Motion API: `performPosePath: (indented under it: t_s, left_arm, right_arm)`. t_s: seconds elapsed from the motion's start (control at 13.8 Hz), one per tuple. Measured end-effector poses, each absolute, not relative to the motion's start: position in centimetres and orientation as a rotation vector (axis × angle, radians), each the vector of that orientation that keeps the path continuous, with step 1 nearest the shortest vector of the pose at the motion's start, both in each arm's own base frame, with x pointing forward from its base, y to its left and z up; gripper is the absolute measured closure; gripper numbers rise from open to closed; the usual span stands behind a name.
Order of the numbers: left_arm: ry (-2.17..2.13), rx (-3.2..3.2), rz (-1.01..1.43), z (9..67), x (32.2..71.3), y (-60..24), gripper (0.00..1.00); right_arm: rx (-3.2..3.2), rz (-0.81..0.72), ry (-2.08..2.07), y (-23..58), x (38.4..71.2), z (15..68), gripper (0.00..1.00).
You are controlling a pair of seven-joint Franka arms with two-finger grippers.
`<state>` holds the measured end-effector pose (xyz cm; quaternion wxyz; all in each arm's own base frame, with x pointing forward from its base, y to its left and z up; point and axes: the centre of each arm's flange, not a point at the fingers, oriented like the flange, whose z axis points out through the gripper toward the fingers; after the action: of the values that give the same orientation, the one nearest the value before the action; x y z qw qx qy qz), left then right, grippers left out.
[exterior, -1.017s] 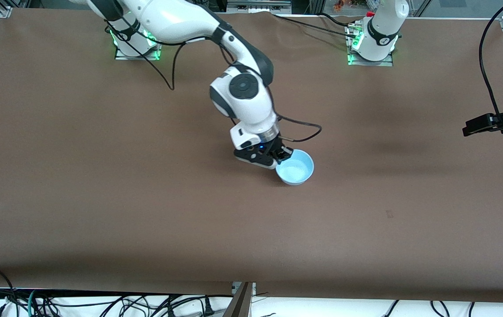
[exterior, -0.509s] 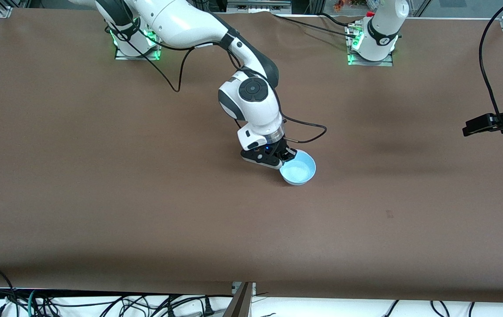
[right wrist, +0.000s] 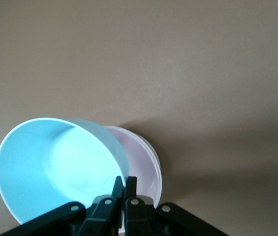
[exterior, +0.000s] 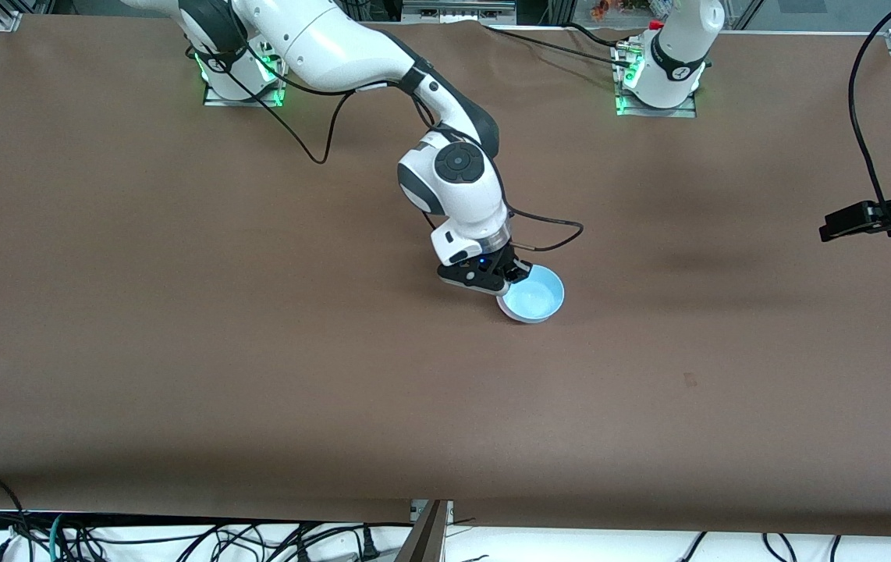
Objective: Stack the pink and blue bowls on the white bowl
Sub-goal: 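Lower the blue bowl into the pink bowl with the right gripper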
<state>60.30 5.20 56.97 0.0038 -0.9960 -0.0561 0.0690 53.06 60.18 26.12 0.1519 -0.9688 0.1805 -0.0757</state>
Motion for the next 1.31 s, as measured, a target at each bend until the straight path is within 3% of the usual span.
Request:
performPosePath:
  t_s: [1.31]
  left_arm:
    - [-0.176, -3.122, 0.216, 57.0, 60.3, 5.2, 0.00]
  right_arm:
    - [-2.820, -0.217, 0.523, 59.4, 53.5, 23.1, 0.94]
